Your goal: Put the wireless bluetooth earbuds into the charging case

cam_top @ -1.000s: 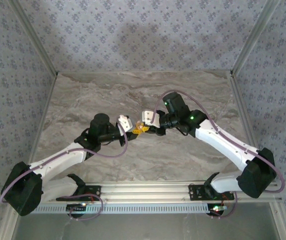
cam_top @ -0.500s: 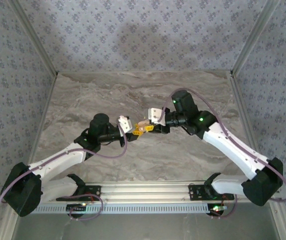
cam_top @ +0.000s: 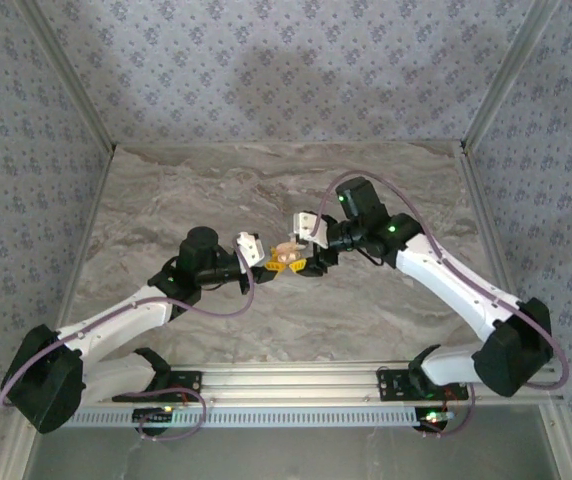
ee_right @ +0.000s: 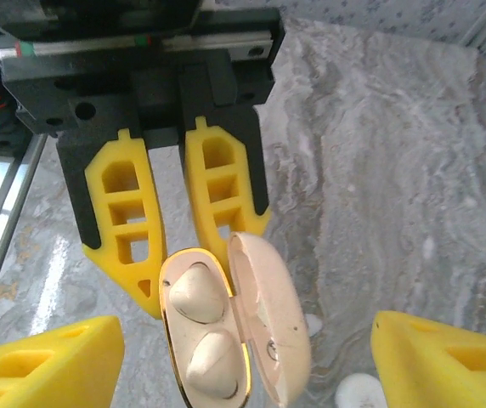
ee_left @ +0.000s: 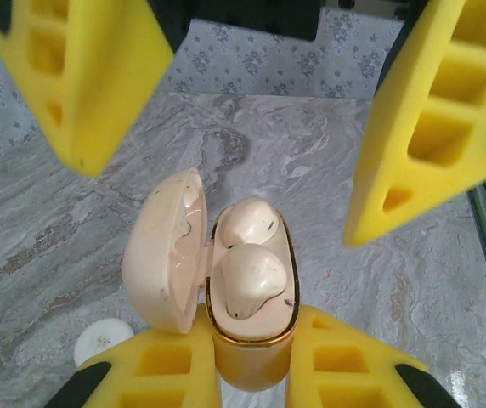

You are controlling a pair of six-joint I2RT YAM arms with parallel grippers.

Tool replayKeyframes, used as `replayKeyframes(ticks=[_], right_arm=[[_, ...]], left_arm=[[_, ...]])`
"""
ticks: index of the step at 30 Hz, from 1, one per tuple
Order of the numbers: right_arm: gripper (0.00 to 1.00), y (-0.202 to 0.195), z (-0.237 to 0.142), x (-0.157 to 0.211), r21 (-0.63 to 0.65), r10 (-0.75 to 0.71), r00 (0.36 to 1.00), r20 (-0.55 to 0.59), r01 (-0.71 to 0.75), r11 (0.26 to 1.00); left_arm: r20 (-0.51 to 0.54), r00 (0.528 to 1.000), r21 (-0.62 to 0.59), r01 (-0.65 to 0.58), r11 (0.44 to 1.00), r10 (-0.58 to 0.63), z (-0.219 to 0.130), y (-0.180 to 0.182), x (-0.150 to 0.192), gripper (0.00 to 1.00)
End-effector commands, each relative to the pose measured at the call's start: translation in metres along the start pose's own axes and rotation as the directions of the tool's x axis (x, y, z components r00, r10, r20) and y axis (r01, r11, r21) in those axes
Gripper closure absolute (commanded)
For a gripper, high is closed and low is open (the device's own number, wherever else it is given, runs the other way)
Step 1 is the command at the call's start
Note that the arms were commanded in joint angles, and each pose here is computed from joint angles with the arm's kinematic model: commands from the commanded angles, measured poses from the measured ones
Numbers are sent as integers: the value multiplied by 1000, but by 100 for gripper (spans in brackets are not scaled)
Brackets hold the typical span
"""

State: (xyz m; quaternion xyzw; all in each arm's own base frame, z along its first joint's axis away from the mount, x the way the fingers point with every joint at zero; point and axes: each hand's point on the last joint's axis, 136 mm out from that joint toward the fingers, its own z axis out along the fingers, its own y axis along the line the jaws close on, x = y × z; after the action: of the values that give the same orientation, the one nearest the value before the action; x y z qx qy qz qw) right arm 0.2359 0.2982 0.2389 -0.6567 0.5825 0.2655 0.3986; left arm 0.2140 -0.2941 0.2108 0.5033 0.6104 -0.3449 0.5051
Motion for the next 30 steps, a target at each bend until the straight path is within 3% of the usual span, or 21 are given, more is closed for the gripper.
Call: replayKeyframes(ticks=[1,11,14,17,20,22,25,27,30], right_arm=[[22,12,3,-5,-82,37,999,12,-36,996],[39,44,-22,-27,-185,40,996,81,-25,982],[44,58,-25,-12,-191,115,991,70,-100,977],[44,45,-31,-1,-72,199,977,83,-193,978],[42,14,-44,11,115,309,940,145,-327,938],[41,-10,-56,24,254,430,880,203,-472,844],[42,-31,-68,60,377,613,738,284,-673,636],[42,-35,-71,87,418,720,621,310,-769,484],[42,-35,-74,116,454,800,489,348,-834,313]], left_arm=[[74,995,-4,-68,998,68,-5,0,-31,89],[49,997,-46,-53,997,56,-2,9,-25,89],[40,998,-50,-43,998,45,-1,11,-23,89],[7,1000,-60,24,998,-24,4,17,-19,88],[-55,981,-58,183,981,-186,14,23,-12,88],[-91,946,-68,307,949,-312,21,27,-5,88],[-140,860,-71,485,872,-490,33,27,7,89],[-167,777,-96,599,795,-606,40,28,18,89],[-237,634,-116,734,669,-737,49,20,38,88]])
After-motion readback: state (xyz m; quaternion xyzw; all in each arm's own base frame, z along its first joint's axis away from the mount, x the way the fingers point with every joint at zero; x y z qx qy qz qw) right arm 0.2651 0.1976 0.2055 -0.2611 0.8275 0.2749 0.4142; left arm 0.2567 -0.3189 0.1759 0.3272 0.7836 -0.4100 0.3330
